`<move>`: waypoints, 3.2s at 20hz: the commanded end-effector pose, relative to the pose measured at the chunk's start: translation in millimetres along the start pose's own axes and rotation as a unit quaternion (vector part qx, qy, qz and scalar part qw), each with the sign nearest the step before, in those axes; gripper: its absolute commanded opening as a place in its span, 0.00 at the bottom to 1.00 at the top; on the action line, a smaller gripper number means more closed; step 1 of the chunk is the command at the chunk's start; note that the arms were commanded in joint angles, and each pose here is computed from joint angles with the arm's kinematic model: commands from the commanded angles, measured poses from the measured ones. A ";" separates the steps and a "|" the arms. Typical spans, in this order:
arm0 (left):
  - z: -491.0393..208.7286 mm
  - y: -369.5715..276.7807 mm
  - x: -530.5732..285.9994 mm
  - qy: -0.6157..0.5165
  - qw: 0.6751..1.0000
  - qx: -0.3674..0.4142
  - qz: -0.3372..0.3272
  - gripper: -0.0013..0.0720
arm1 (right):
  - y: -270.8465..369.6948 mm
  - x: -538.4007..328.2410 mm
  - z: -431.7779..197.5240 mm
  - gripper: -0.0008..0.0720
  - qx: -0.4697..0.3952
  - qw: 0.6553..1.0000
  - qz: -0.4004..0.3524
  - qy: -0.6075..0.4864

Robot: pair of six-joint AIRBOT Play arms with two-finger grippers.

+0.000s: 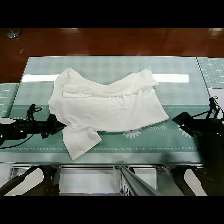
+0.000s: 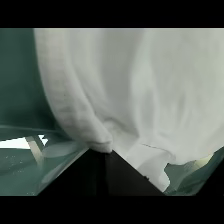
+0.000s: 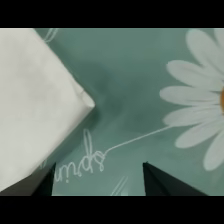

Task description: Fold the shirts.

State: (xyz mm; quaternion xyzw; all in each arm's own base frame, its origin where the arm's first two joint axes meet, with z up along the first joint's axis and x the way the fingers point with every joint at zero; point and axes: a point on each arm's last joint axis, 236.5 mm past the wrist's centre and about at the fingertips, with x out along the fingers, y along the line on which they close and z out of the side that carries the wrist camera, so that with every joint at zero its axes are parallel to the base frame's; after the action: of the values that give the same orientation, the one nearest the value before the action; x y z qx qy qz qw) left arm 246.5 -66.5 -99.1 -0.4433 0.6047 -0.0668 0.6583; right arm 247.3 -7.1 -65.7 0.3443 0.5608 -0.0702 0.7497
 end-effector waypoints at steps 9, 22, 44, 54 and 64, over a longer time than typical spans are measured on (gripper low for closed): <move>28.3 -30.5 -13.4 -0.017 0.998 0.054 -0.017 0.04 | 41.5 60.6 20.5 0.85 0.091 0.988 0.111 0.053; 99.9 -290.5 -216.3 -0.247 0.899 0.290 -0.217 0.04 | 279.2 -141.0 151.6 0.04 -0.260 0.936 0.198 -0.129; 13.8 -264.1 -332.9 -0.387 0.797 0.430 0.171 0.04 | 201.6 -305.1 33.6 0.04 -0.331 0.903 0.071 -0.266; 189.9 -217.9 -114.1 -0.252 0.895 0.334 0.156 0.04 | 216.9 -38.5 172.6 0.04 -0.201 0.966 0.125 -0.106; 165.5 -144.6 -20.2 -0.056 0.934 0.304 0.178 0.04 | 165.3 54.6 159.7 0.04 -0.240 0.964 0.047 0.106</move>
State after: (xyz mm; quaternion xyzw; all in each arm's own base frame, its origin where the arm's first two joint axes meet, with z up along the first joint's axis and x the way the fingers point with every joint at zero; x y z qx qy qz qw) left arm 486.0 -50.7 21.1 -0.1568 0.5053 -0.0629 0.8462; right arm 513.5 47.7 13.3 0.2443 0.5311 0.1326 0.8004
